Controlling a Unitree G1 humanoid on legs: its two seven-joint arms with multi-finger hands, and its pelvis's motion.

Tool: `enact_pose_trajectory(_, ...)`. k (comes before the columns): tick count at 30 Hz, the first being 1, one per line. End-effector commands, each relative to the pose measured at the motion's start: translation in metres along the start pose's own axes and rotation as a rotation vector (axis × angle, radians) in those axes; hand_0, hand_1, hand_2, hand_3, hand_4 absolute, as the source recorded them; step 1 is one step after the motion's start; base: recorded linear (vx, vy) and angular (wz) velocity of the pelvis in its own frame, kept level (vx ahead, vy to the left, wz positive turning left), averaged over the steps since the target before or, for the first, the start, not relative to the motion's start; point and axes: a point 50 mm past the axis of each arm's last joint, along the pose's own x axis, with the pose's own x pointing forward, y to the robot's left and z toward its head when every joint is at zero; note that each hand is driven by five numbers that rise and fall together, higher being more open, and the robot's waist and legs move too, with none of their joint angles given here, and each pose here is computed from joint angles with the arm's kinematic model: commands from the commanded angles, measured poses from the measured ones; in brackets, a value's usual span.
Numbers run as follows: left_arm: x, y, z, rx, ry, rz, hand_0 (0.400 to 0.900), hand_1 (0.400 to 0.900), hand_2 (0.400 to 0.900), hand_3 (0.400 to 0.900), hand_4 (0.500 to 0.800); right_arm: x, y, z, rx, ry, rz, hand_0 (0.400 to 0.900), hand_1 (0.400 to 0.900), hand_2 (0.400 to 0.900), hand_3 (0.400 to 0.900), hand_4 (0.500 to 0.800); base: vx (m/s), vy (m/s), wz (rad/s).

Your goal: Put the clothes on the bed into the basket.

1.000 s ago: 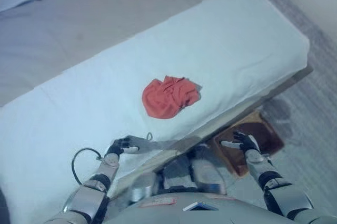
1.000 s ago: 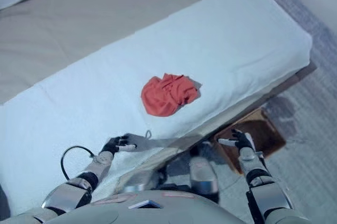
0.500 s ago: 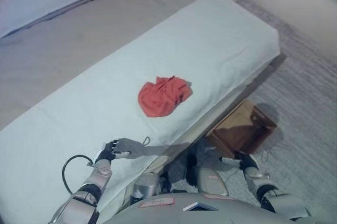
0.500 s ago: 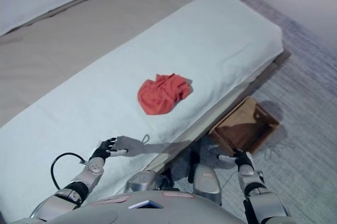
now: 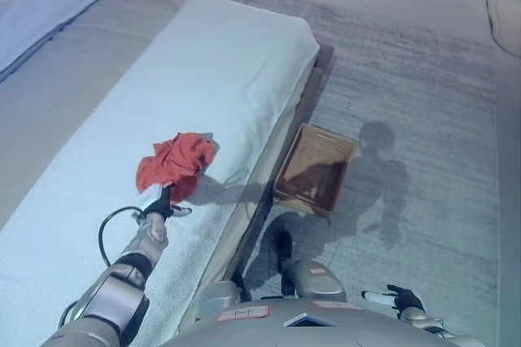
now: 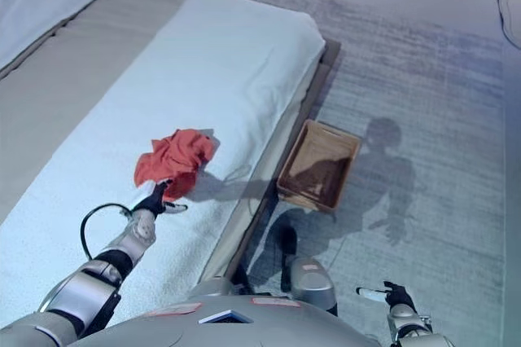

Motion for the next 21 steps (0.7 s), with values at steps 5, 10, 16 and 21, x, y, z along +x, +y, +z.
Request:
enact_pose_trajectory(5, 0.024, 0.103, 0.028, 0.065, -0.013, 0.298, 0.900, 0.900, 0.900, 0.900, 0.800, 0.003, -0.028, 0.013, 0.028, -0.039, -0.072, 0.900, 0.900, 0.900, 0.900, 0.800, 0.019, -0.008, -0.08)
enact_pose_trajectory(10, 0.026, 0.119, 0.034, 0.086, 0.000, 0.320, 0.900, 0.900, 0.900, 0.900, 0.800, 0.003, -0.029, 0.015, 0.031, -0.044, -0.067, 0.900, 0.900, 0.900, 0.900, 0.800, 0.009, 0.000, -0.02)
enact_pose_trajectory(16, 0.027, 0.129, 0.031, 0.132, 0.055, 0.315, 0.900, 0.900, 0.900, 0.900, 0.800, 0.004, -0.029, 0.022, 0.026, -0.064, -0.054, 0.900, 0.900, 0.900, 0.900, 0.800, 0.000, 0.000, 0.00)
enact_pose_trajectory(21, 0.027, 0.130, 0.020, 0.287, 0.102, 0.255, 0.900, 0.900, 0.900, 0.900, 0.800, 0.004, -0.034, 0.029, 0.010, -0.080, -0.049, 0.900, 0.900, 0.900, 0.900, 0.800, 0.003, 0.009, -0.03)
